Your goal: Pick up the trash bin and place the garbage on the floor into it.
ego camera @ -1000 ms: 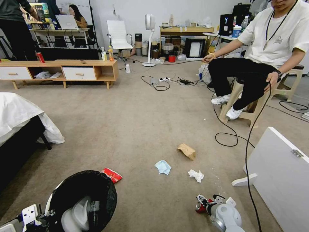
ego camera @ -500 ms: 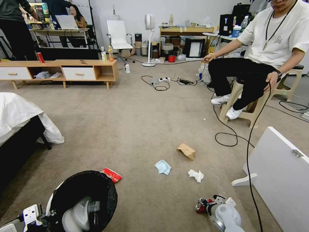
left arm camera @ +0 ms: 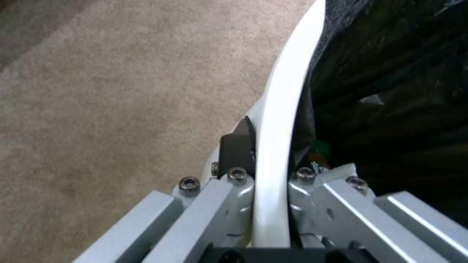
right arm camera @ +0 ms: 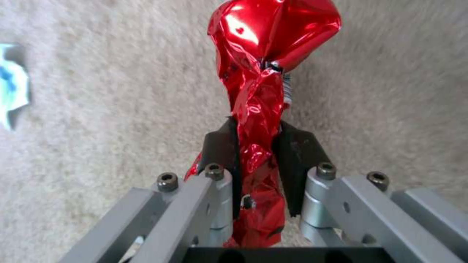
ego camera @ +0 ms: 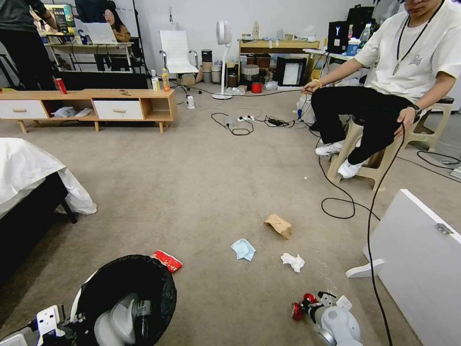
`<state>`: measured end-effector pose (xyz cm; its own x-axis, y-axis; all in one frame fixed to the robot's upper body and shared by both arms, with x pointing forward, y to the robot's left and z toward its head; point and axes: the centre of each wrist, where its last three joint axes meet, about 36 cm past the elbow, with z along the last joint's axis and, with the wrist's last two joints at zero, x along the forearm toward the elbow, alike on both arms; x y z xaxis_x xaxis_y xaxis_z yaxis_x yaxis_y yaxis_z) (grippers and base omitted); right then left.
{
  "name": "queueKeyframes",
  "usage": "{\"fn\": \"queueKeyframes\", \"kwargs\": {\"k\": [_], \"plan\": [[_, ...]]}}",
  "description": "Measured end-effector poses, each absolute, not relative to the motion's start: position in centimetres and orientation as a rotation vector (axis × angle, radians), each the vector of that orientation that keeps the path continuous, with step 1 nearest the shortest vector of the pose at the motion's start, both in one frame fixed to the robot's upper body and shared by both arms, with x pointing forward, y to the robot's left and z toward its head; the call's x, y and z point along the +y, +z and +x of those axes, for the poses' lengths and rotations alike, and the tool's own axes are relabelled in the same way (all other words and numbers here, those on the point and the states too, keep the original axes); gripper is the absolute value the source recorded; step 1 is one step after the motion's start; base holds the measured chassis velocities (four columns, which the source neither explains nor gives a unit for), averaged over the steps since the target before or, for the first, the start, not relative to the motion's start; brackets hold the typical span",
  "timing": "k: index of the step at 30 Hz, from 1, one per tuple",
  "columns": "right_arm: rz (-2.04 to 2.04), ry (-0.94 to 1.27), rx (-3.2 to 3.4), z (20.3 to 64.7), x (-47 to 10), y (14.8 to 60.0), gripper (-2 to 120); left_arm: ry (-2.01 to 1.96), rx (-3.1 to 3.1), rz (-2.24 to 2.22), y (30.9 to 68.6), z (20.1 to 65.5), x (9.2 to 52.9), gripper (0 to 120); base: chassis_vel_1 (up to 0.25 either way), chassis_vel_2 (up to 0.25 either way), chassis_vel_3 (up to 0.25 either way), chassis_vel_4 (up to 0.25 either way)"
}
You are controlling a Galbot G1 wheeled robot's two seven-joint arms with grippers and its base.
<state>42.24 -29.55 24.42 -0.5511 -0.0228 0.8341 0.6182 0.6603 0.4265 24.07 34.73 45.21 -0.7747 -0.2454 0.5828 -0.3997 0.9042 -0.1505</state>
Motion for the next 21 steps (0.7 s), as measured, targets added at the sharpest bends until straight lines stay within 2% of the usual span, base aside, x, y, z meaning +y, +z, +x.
{"fn": "queueKeyframes", "kwargs": {"k": [7, 9, 10, 12, 13, 18, 21], "plan": [[-0.42, -0.907, -2.054, 41.0, -29.9, 27.0, 15, 0.366, -2.495, 0.447, 45.2, 24.3, 34.4, 2, 0.0, 0.0, 0.0, 0.0], [-0.38, -0.873, -2.148, 40.2, -30.3, 30.1, 15, 0.375, -2.498, 0.43, 45.3, 24.5, 34.2, 2, 0.0, 0.0, 0.0, 0.0], [-0.38, -0.873, -2.148, 40.2, -30.3, 30.1, 15, 0.375, -2.498, 0.43, 45.3, 24.5, 34.2, 2, 0.0, 0.0, 0.0, 0.0], [-0.331, -0.82, -2.281, 39.4, -30.9, 34.1, 15, 0.388, -2.506, 0.411, 45.5, 24.6, 34.0, 2, 0.0, 0.0, 0.0, 0.0], [-0.331, -0.82, -2.281, 39.4, -30.9, 34.1, 15, 0.388, -2.506, 0.411, 45.5, 24.6, 34.0, 2, 0.0, 0.0, 0.0, 0.0], [-0.2, -0.572, -2.546, 38.1, -32.4, 42.2, 15, 0.382, -2.514, 0.385, 45.7, 25.1, 33.9, 2, 0.0, 0.0, 0.0, 0.0], [-0.145, -0.533, -2.607, 37.9, -32.3, 44.1, 15, 0.385, -2.516, 0.378, 45.8, 25.2, 33.9, 2, 0.0, 0.0, 0.0, 0.0]]}}
